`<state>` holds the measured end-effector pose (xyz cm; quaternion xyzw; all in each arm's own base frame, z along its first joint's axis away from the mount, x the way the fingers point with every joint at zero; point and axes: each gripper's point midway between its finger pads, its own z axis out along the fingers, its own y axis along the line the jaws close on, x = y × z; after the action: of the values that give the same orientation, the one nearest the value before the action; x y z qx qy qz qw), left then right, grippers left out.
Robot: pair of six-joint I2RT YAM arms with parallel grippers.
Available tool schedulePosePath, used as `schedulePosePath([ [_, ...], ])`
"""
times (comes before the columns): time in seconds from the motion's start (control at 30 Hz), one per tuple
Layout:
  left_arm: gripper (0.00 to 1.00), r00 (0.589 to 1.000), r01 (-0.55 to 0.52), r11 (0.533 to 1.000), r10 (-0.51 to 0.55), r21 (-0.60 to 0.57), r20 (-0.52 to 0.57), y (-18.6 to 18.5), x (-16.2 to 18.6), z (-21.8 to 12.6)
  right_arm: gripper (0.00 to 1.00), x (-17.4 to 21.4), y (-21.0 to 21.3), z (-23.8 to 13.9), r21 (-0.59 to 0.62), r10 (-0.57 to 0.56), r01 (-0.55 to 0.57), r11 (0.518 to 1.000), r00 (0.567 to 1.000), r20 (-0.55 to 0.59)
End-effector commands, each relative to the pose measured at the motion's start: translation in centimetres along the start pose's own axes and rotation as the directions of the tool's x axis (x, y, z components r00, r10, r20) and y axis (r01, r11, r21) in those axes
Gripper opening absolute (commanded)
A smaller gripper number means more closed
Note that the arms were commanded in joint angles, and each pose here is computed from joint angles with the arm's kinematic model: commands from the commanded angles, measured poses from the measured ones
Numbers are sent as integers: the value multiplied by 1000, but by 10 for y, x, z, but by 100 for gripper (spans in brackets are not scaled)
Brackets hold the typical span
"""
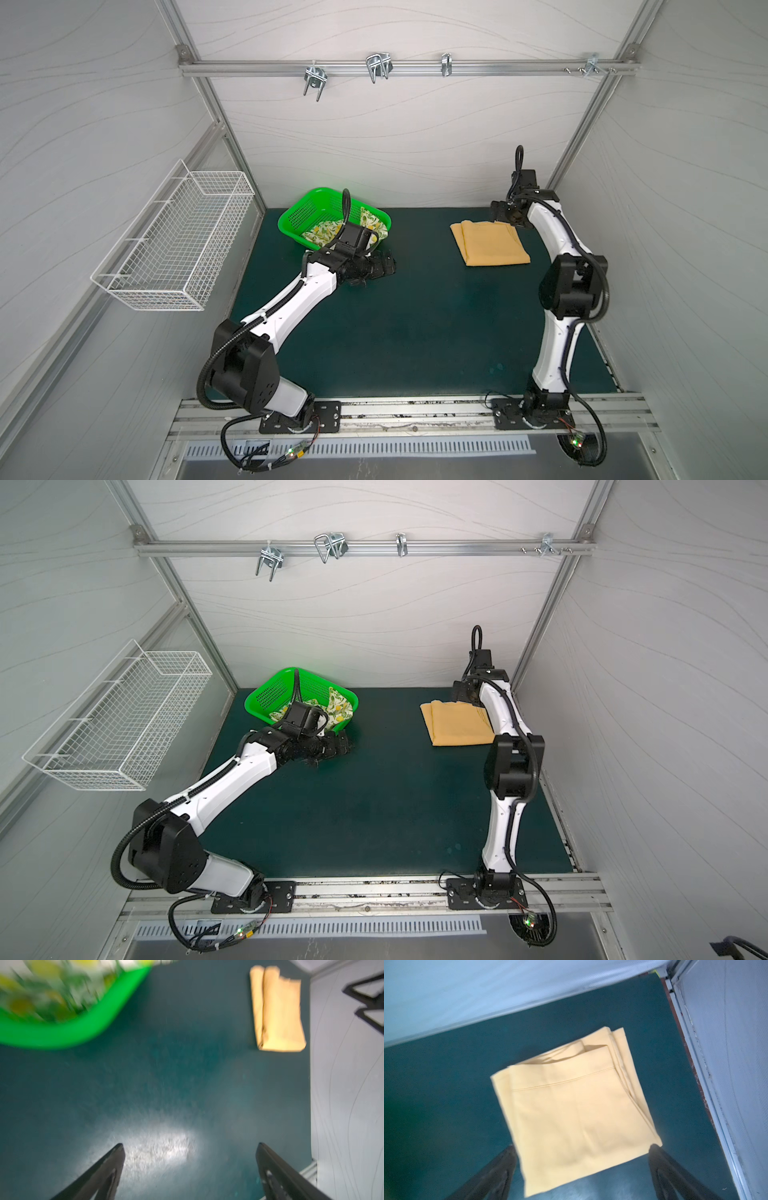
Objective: Fold and stack the skirts
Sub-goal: 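Reach the left gripper into the green basket and grasp the lemon-print skirt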
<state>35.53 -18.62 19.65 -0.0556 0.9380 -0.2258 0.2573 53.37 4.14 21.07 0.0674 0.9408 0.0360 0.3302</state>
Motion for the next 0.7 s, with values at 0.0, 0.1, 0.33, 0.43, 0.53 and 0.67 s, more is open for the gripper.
schedulePosePath([
  [0.0,99,995,51,996,-44,-79,89,18,-42,-16,99,10,58,-34,-188,30,-24,982,999,28],
  [0.1,99,991,88,986,-73,-140,109,38,-72,-13,99,33,85,-55,-262,27,-18,965,999,29],
  [0.33,98,977,209,962,-212,-176,2,92,-112,30,99,95,121,-78,-419,27,-31,908,1000,-17],
  [0.43,98,966,241,948,-255,-205,-43,115,-116,53,99,117,127,-80,-465,32,-48,884,999,-41],
  [0.53,97,960,261,941,-277,-214,-48,126,-129,69,99,135,130,-82,-496,30,-67,866,996,-83],
  [0.67,97,953,265,933,-291,-244,-79,135,-134,89,99,155,137,-85,-530,15,-70,845,994,-108],
])
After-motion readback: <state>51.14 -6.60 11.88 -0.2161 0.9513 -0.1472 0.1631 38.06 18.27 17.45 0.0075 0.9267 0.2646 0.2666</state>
